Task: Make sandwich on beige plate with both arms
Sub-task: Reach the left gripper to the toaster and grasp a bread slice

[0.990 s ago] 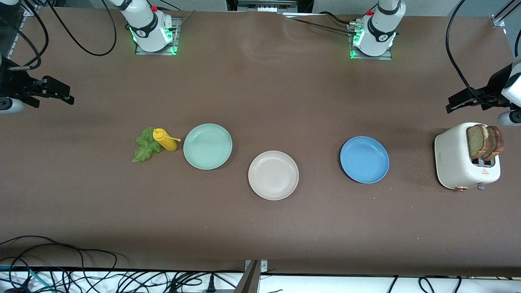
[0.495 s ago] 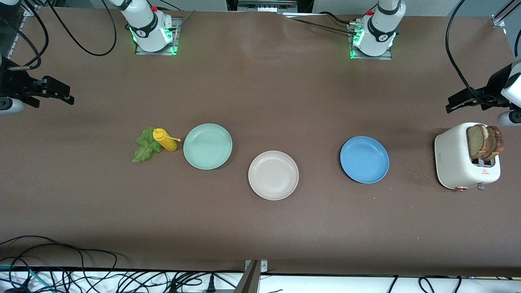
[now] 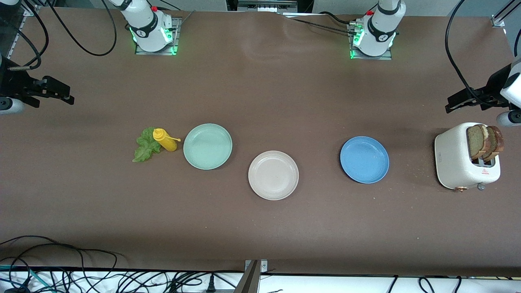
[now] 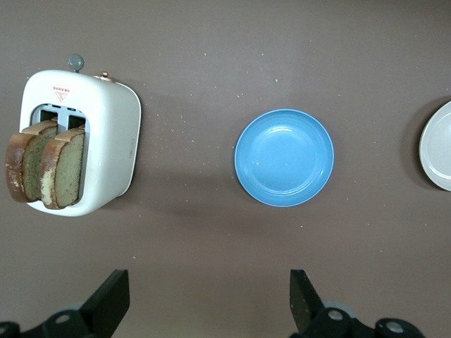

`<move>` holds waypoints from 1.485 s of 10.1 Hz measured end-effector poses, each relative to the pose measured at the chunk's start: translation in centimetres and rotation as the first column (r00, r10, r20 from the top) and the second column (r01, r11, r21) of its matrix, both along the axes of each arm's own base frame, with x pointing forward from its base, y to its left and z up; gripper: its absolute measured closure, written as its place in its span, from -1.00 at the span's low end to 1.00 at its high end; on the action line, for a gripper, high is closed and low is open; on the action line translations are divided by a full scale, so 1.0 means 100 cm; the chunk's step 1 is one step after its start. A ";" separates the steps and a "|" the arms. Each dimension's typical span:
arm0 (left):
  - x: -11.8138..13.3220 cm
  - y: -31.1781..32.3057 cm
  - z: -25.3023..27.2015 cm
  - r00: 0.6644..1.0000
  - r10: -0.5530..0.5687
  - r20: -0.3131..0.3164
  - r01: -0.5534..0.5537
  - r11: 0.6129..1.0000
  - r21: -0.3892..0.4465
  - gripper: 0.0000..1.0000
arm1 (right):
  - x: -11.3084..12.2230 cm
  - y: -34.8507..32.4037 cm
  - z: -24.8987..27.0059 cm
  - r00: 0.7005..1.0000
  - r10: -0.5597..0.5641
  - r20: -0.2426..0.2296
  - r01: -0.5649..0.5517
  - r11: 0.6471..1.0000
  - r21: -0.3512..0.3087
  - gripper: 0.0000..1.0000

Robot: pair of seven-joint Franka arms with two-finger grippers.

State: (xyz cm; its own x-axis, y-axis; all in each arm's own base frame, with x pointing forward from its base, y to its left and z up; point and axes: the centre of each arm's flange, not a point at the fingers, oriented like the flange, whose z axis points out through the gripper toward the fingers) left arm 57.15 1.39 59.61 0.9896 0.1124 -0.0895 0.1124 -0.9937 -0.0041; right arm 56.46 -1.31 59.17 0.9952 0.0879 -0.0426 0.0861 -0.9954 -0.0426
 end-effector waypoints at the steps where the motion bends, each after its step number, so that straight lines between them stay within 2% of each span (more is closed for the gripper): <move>1: 0.000 0.000 0.000 1.000 0.000 0.000 0.000 1.000 0.000 -1.00 | 0.000 0.000 0.000 1.000 0.000 0.000 0.000 1.000 0.000 -1.00; 4: 0.001 0.000 -0.001 1.000 -0.001 -0.002 0.001 1.000 0.000 -1.00 | 0.000 0.000 0.000 1.000 0.000 0.000 0.000 1.000 0.000 -1.00; 6: 0.004 0.007 -0.012 1.000 0.013 -0.027 -0.013 1.000 0.000 -1.00 | 0.000 0.000 0.000 1.000 0.000 -0.001 0.000 1.000 0.000 -1.00; 7: 0.011 0.024 -0.035 0.997 0.042 -0.071 -0.043 0.999 0.000 -1.00 | 0.000 0.000 0.000 1.000 -0.001 -0.001 0.001 1.000 0.000 -1.00; 9: 0.034 0.061 -0.118 0.976 0.089 -0.197 -0.087 0.996 0.018 -1.00 | 0.000 -0.001 -0.001 1.000 -0.001 -0.003 0.001 1.000 0.001 -1.00; 11: 0.047 0.071 -0.166 0.961 0.094 -0.259 -0.086 0.995 0.040 -1.00 | 0.000 -0.001 -0.001 1.000 -0.002 -0.003 0.002 1.000 0.001 -1.00; 13: 0.051 0.090 -0.161 0.970 0.075 -0.233 -0.052 0.993 0.104 -1.00 | 0.000 -0.001 -0.001 1.000 -0.002 -0.003 0.002 1.000 0.001 -1.00; 15: 0.050 0.107 -0.159 0.972 0.007 -0.236 0.025 0.991 0.132 -1.00 | 0.000 -0.001 -0.001 1.000 -0.002 -0.003 0.002 1.000 0.001 -1.00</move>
